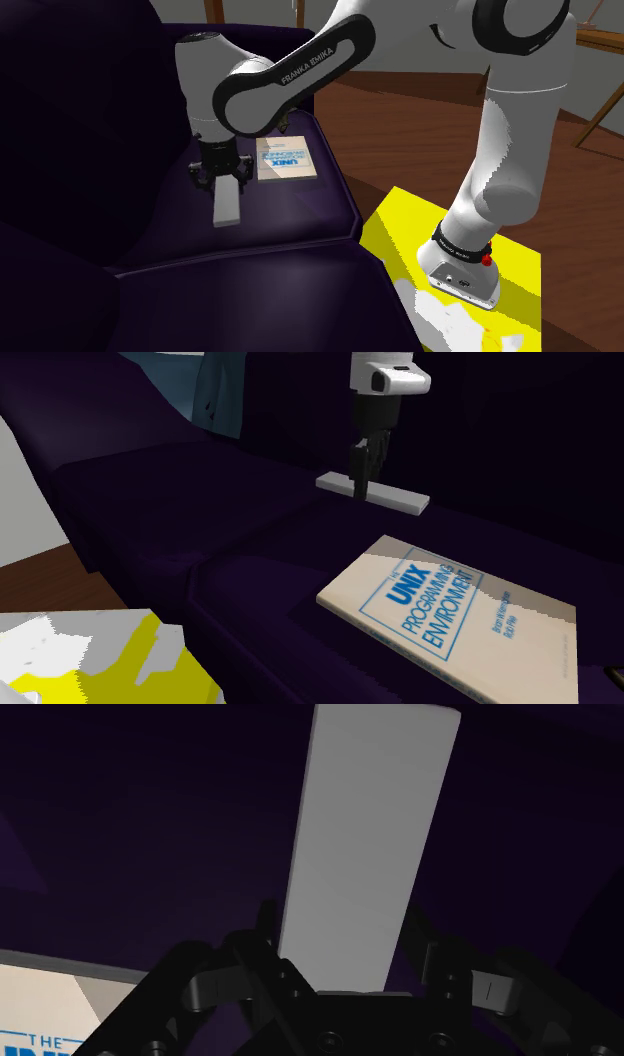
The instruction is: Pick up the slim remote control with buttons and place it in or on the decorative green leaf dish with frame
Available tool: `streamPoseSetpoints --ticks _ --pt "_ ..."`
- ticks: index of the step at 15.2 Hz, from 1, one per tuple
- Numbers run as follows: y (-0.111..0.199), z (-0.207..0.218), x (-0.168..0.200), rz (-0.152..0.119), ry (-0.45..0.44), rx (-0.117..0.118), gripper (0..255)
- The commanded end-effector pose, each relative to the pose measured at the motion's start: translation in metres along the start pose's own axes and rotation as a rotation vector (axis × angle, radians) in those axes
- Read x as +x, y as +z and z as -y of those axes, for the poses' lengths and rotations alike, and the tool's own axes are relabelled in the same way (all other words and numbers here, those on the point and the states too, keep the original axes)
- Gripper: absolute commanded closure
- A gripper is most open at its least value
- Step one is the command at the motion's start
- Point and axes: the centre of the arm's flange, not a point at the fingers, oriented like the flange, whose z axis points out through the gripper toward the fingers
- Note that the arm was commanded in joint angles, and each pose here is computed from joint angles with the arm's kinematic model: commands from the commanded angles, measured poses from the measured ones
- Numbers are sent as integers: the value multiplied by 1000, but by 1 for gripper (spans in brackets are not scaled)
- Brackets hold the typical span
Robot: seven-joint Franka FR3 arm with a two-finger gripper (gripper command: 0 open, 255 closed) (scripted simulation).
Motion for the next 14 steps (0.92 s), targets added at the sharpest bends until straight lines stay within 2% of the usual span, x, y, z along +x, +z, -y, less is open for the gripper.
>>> streamPoseSetpoints --ticks 1,14 --pt "-10 -1 0 0 0 0 255" --pt "-79 0 0 0 0 0 255"
